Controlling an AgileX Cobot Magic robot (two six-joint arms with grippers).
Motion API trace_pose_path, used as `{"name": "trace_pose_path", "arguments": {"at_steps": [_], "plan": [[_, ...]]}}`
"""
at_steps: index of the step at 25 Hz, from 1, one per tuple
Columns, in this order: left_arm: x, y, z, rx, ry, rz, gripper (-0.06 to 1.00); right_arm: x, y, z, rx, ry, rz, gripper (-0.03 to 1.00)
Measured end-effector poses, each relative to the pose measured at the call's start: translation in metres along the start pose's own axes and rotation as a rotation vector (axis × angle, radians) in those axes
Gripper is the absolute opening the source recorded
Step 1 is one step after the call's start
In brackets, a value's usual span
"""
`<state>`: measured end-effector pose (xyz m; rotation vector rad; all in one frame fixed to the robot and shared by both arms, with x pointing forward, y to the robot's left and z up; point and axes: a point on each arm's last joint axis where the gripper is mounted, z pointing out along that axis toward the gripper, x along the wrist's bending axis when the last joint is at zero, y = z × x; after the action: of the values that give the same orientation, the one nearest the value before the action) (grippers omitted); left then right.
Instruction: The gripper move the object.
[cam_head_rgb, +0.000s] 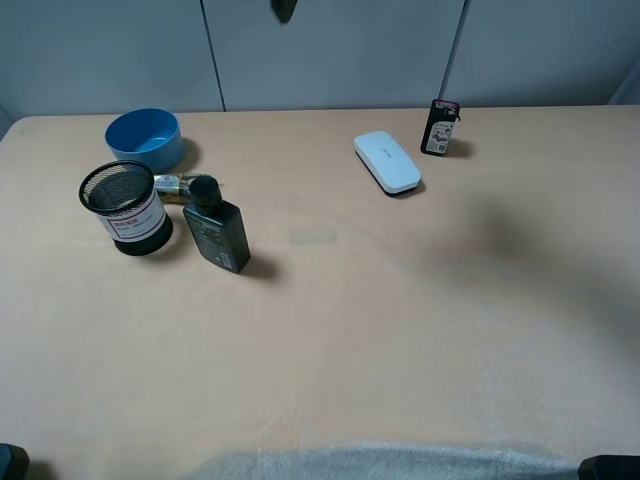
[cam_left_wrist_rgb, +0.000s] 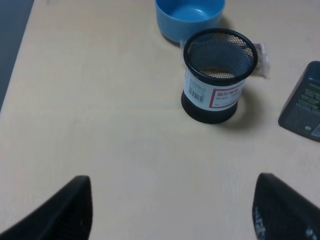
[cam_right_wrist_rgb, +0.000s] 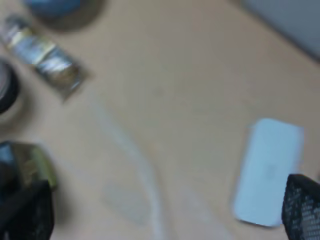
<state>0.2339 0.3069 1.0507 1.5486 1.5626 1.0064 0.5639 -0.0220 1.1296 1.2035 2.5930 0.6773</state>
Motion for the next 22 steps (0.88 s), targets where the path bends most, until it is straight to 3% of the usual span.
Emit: {"name": "trace_pose_path", "arguments": {"at_steps": [6,10,13,17,22], "plan": [[0.000,0.000,0.000,0.000,0.000,0.000,0.73,-0.099,-0.022,-0.054,-0.074,-0.131,0.216,0.69],[0.000,0.000,0.000,0.000,0.000,0.000,0.73,-0.165,-0.066,-0.081,-0.052,-0.236,0.398,0.69],[0.000,0.000,0.000,0.000,0.000,0.000,0.73,-0.197,-0.110,-0.099,-0.023,-0.295,0.534,0.69],[0.000,0.000,0.000,0.000,0.000,0.000,0.73,-0.213,-0.159,-0.121,-0.063,-0.350,0.668,0.69],[0.000,0.000,0.000,0.000,0.000,0.000,0.73,-0.187,-0.209,-0.140,-0.107,-0.403,0.702,0.69]]}}
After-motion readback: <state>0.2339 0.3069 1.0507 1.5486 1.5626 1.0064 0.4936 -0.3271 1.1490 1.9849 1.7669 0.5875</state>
